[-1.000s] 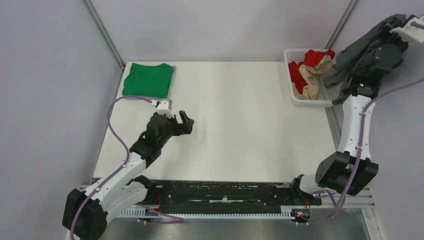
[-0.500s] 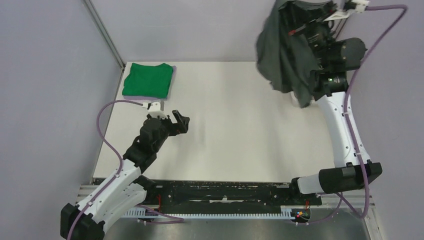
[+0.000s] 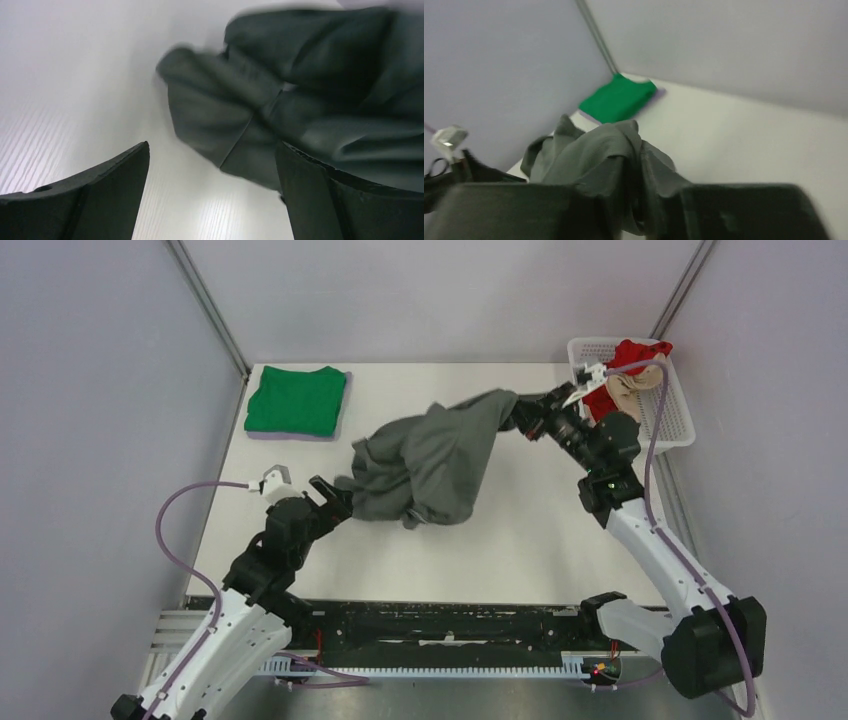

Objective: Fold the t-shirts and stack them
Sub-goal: Move the tshirt to the center of the board, then flatten out the tshirt

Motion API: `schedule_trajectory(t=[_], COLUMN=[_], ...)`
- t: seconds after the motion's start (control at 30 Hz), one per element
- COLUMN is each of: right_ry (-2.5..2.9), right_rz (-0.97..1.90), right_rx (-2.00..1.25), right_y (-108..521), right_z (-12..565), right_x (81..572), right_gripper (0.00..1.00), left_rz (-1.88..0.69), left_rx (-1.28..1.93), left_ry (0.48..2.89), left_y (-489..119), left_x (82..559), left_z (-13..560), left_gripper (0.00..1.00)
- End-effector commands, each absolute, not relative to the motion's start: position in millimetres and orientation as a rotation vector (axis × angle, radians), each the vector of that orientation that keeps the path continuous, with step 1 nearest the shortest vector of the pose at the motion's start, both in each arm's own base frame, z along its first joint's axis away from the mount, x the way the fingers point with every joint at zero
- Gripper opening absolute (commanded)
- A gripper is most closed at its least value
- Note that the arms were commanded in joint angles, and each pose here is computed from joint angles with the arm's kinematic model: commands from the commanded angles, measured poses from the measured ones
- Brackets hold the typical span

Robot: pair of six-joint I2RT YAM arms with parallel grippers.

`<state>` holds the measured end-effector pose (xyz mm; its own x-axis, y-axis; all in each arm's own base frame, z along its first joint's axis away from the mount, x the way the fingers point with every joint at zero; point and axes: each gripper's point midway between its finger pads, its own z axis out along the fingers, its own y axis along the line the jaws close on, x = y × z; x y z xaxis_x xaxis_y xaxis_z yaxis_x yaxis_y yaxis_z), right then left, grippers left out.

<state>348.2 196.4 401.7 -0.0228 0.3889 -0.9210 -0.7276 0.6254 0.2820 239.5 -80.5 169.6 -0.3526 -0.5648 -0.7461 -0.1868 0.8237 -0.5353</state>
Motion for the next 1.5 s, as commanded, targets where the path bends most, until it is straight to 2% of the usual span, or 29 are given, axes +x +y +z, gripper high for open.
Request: schedule_trajectory(t=[0.0,0.1,0.13,0.23,0.47,0.7,0.87,1.2,1.27,1.4,1.47], right_ry=[1.641,1.838,1.874,1.908,1.915,1.986,2.023,2.071,2.074,2.105,2.123], right_rz=[0.483,0.085,-0.008,-0.052,0.186,0.247,0.189,0.141,0.133,0.128,0.148], right_rx=[-0.052,0.215,0.250,0.245,0.046,-0.140,-0.137,0.022,0.047,0.106,0.129], right_y=[123,49,33,26,71,113,117,127,128,127,126], right_z=[256,172,162,157,163,145,138,120,115,100,91], right_x=[359,346,340,329,320,315,331,383,394,408,413], right_gripper=[0.33,0.95,0.98,0.98,0.98,0.98,0.98,0.98,0.97,0.96,0.95], left_rz=[-0.415,-0.411,-0.419,-0.430,-0.457,-0.592,-0.495,-0.421,-0.368,-0.281,-0.205], left_rx=[-0.779,-0.797,-0.790,-0.748,-0.606,-0.438,-0.367,-0.105,-0.076,-0.051,-0.055], left_ry=[2.033,2.077,2.077,2.081,2.265,2.296,2.347,2.533,2.571,2.630,2.640], left_y=[-65,-61,-61,-64,-101,-151,-160,-202,-203,-200,-193], left_x=[204,187,184,186,206,252,284,301,301,300,301], left_z=[124,107,108,110,90,108,110,82,72,56,52], left_gripper=[1.00,1.00,1.00,1.00,1.00,1.00,0.98,0.77,0.76,0.67,0.67])
